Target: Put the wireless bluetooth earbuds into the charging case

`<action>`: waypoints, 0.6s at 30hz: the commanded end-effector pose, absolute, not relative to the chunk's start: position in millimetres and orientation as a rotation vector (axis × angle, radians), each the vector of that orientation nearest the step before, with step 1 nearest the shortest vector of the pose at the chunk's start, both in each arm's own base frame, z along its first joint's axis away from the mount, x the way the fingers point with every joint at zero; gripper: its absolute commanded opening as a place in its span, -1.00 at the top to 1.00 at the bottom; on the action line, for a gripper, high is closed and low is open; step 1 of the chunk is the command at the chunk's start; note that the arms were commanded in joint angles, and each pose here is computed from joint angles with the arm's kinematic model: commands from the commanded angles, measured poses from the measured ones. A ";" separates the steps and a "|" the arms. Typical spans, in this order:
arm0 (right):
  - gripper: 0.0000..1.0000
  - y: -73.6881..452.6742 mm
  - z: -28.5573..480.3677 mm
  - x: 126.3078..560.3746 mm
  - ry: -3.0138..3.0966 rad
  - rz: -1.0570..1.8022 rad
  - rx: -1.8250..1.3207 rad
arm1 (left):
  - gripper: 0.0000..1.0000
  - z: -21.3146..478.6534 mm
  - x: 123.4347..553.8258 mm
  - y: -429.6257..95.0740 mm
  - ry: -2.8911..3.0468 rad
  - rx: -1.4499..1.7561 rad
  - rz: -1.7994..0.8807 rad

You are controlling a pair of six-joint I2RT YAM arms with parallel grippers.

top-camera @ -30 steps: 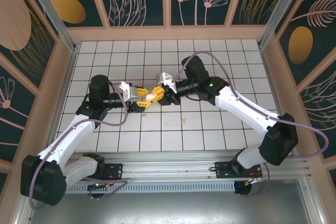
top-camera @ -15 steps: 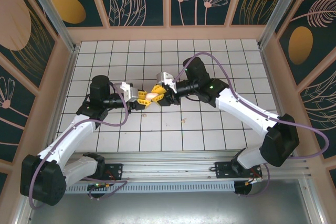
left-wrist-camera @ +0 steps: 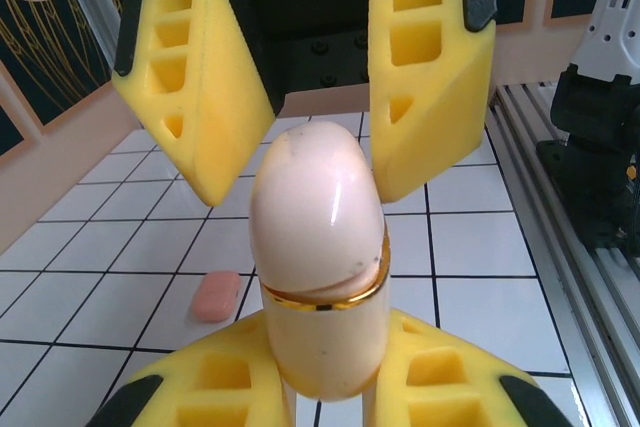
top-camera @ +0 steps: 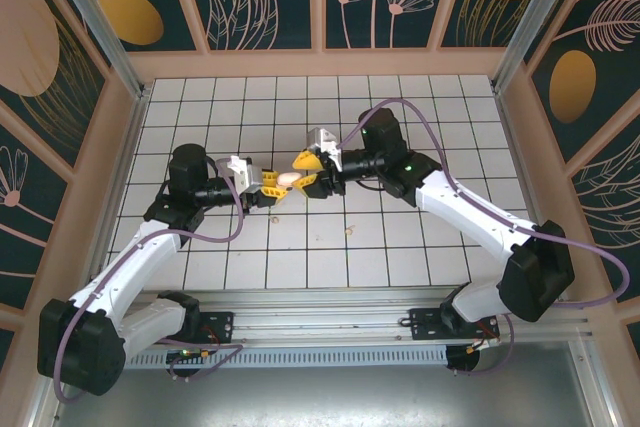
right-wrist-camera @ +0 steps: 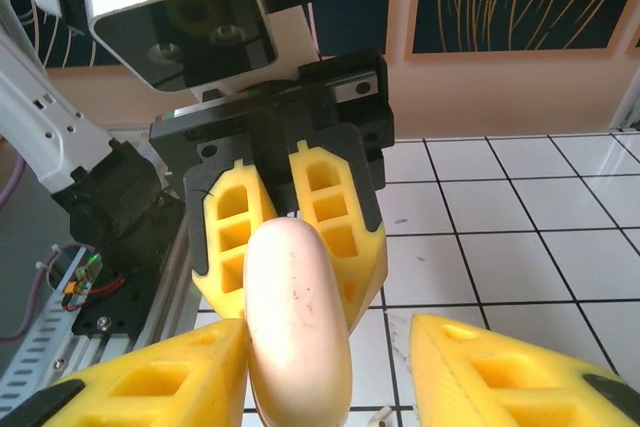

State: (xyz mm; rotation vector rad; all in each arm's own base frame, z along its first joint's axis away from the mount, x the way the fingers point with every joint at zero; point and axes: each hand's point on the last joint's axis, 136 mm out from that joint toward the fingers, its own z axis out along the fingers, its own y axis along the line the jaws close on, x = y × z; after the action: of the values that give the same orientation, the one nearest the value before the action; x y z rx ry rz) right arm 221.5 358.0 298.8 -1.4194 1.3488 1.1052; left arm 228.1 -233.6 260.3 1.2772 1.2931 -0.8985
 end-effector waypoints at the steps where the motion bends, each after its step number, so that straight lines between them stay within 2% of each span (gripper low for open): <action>1: 0.04 351.3 322.1 225.9 1.278 1.099 -1.367 | 0.80 260.1 219.8 -236.2 1.248 1.313 -0.912; 11: 0.02 345.9 321.4 249.4 1.355 1.043 -1.257 | 0.81 260.1 220.4 -236.6 1.250 1.311 -0.917; 18: -0.09 337.8 331.2 256.5 1.378 1.059 -1.154 | 0.81 259.4 226.6 -237.0 1.276 1.267 -0.927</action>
State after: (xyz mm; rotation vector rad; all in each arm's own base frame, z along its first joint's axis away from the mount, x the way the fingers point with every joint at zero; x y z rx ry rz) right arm 254.1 345.5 307.4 -1.2291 1.4232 1.0703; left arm 228.2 -234.9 259.9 1.2708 1.2944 -0.9052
